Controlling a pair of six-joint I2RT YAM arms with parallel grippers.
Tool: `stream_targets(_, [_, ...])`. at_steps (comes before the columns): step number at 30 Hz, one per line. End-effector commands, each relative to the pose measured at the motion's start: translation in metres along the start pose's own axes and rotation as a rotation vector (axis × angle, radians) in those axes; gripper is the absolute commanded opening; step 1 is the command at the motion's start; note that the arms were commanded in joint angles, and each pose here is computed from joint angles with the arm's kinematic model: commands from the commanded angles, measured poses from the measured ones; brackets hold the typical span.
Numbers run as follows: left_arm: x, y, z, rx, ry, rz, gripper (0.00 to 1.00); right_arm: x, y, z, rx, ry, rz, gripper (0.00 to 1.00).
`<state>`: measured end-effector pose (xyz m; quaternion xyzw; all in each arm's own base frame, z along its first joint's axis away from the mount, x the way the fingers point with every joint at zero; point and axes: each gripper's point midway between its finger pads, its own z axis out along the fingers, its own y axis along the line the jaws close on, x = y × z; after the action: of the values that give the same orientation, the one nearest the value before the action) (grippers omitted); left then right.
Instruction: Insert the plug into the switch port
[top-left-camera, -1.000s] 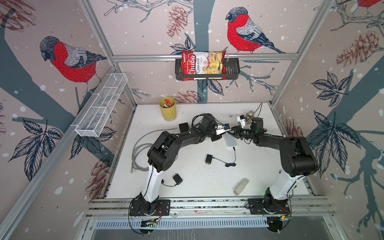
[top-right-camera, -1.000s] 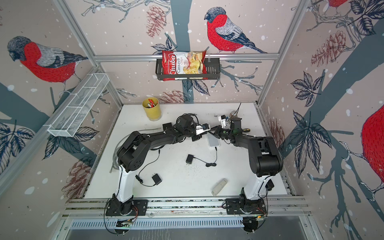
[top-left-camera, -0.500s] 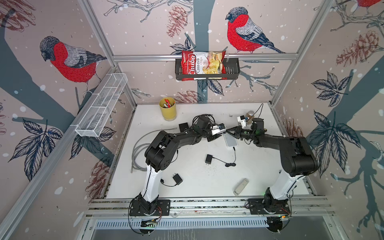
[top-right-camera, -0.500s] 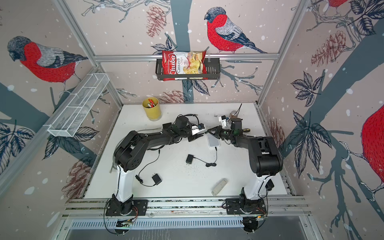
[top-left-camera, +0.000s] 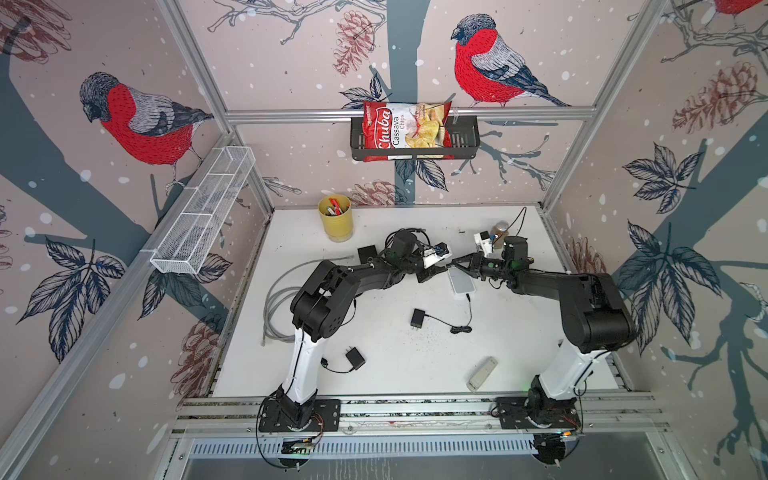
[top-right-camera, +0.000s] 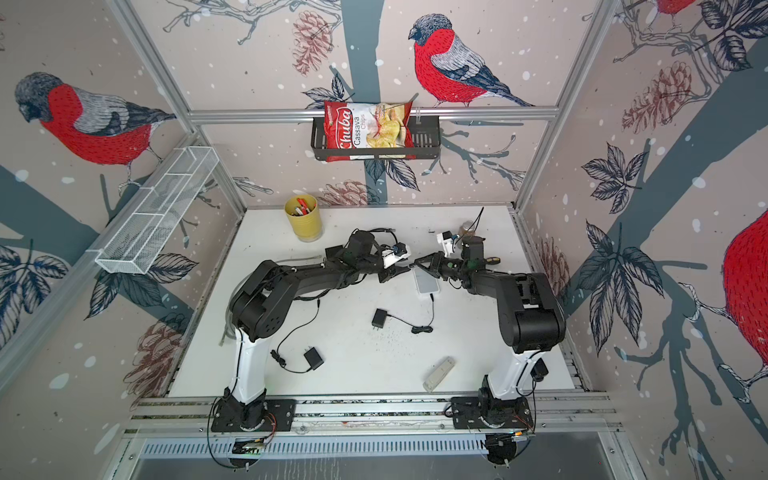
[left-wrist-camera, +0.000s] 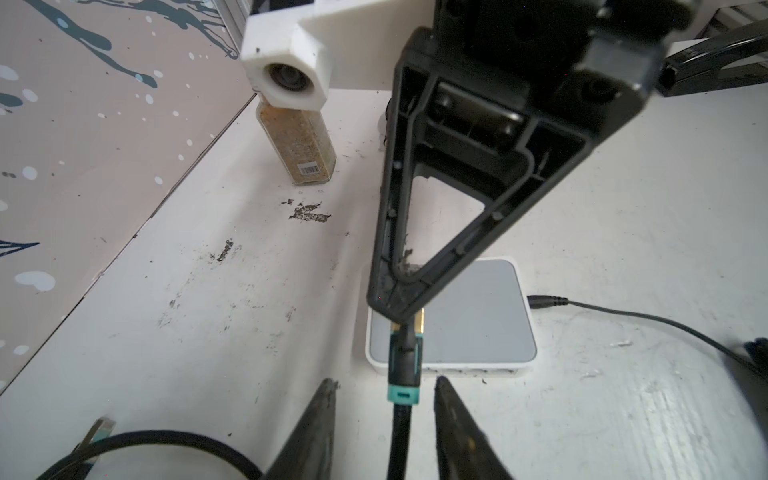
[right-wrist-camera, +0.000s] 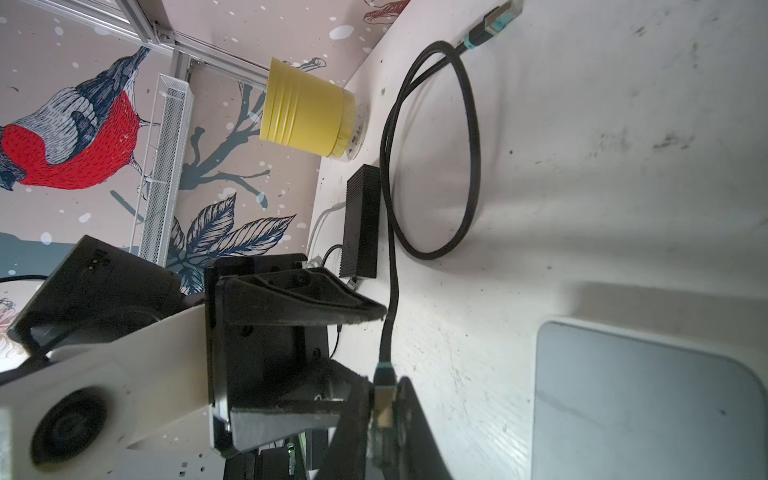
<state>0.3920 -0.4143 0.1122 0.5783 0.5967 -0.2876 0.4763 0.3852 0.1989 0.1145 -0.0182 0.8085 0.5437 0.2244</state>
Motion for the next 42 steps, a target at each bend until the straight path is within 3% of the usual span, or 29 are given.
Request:
stream_targets(1, [-0.011, -0.003, 0.001, 0.041, -0.051, -0.002, 0.33, -0.002, 0.008, -0.001, -0.033, -0.004, -0.035, 0.14])
stream_targets(14, [-0.008, -0.004, 0.006, 0.067, -0.046, -0.022, 0.20, -0.002, 0.013, -0.002, -0.047, -0.005, -0.042, 0.15])
stream_targets(26, [-0.011, -0.001, 0.006, 0.059, -0.053, -0.034, 0.00, -0.001, 0.010, -0.001, -0.041, 0.000, -0.039, 0.19])
stream_targets(32, [0.022, 0.006, 0.005, 0.028, 0.152, -0.034, 0.00, -0.013, -0.009, -0.019, 0.077, -0.053, -0.036, 0.38])
stream_targets(42, [0.078, -0.003, 0.015, 0.080, 0.411, -0.054, 0.00, -0.028, -0.065, -0.044, 0.401, -0.128, -0.005, 0.43])
